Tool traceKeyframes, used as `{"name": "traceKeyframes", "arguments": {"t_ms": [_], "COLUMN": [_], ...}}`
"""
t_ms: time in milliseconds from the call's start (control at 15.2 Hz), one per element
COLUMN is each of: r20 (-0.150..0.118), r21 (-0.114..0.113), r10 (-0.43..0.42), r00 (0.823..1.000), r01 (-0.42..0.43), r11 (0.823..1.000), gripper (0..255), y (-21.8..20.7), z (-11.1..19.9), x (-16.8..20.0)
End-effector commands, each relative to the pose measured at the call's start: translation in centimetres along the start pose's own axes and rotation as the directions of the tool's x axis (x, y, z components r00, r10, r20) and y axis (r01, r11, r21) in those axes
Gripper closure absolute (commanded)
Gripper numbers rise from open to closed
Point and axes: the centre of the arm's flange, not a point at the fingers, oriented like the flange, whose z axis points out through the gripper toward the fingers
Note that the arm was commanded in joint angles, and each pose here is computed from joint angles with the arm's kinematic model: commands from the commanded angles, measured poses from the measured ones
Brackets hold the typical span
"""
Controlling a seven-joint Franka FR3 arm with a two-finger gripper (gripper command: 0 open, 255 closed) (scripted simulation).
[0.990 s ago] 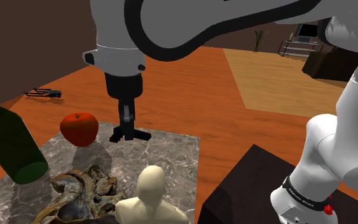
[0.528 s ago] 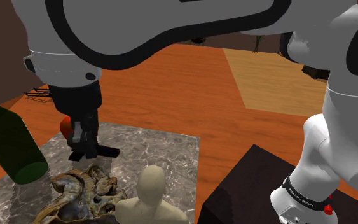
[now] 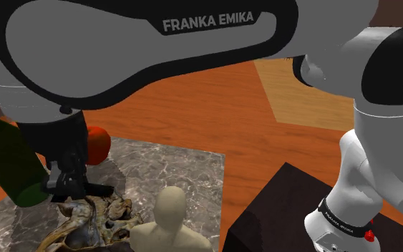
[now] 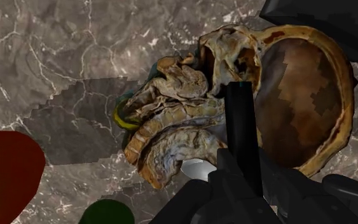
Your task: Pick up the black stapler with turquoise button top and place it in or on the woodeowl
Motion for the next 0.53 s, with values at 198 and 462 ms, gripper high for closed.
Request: {"name": "traceKeyframes", "arguments": {"t_ms": [198, 462], "r20": [-0.001, -0.001], "r21": [0.000, 0.000], "r10": [0.000, 0.000], "r00": [1.000, 1.000], "r01": [0.000, 0.000], "r11": [1.000, 1.000], "gripper": [255, 255], "y": [0.1, 0.1], "z": [2.6, 4.7], "x": [0.0, -0.1]}}
